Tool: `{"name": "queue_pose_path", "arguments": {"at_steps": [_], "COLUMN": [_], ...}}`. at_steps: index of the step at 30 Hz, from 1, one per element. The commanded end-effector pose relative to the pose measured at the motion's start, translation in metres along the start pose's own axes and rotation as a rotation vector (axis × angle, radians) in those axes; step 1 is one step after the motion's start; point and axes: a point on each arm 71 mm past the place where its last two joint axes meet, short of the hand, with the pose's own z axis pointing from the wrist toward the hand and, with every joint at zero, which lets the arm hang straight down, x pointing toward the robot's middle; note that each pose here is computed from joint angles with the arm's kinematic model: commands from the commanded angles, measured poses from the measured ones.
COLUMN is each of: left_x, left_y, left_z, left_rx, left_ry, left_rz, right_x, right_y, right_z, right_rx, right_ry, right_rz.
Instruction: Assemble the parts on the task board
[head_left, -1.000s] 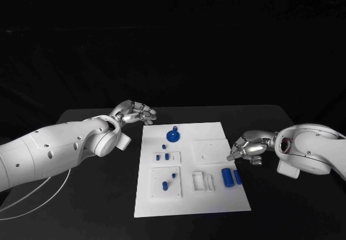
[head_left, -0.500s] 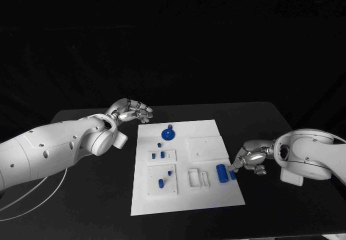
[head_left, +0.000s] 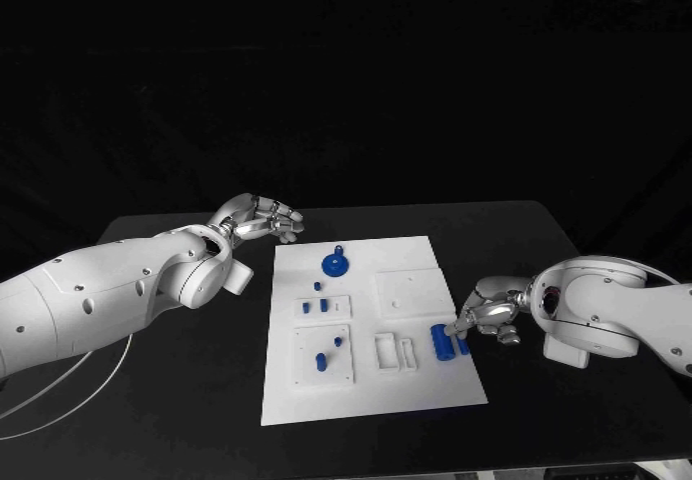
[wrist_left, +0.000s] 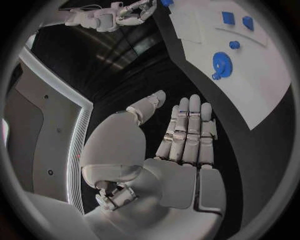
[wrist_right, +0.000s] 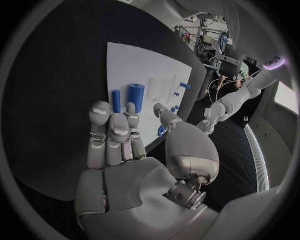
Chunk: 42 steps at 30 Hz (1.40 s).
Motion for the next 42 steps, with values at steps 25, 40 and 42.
{"name": "queue_pose_path", "arguments": {"at_steps": [25,40,42], "left_x": [0.0014,0.0013,0.0012], "left_y": [-0.0007,-0.0004,-0.0004], "left_z": [-0.0003,-0.0005,-0.0005], "left_rx": [0.007,0.004,0.004], "left_ry": [0.018,0.021,0.020], "left_rz": [-0.012,-0.013,-0.013], "right_x": [0.026,0.040,0.041], "right_y": [0.016,0.034,0.035], "right_z": [0.028,0.042,0.042], "right_rx": [0.025,0.006,0.004], "right_ry": [0.007,-0.019,-0.019], "right_rz": [-0.085,-0.136,-0.136]}}
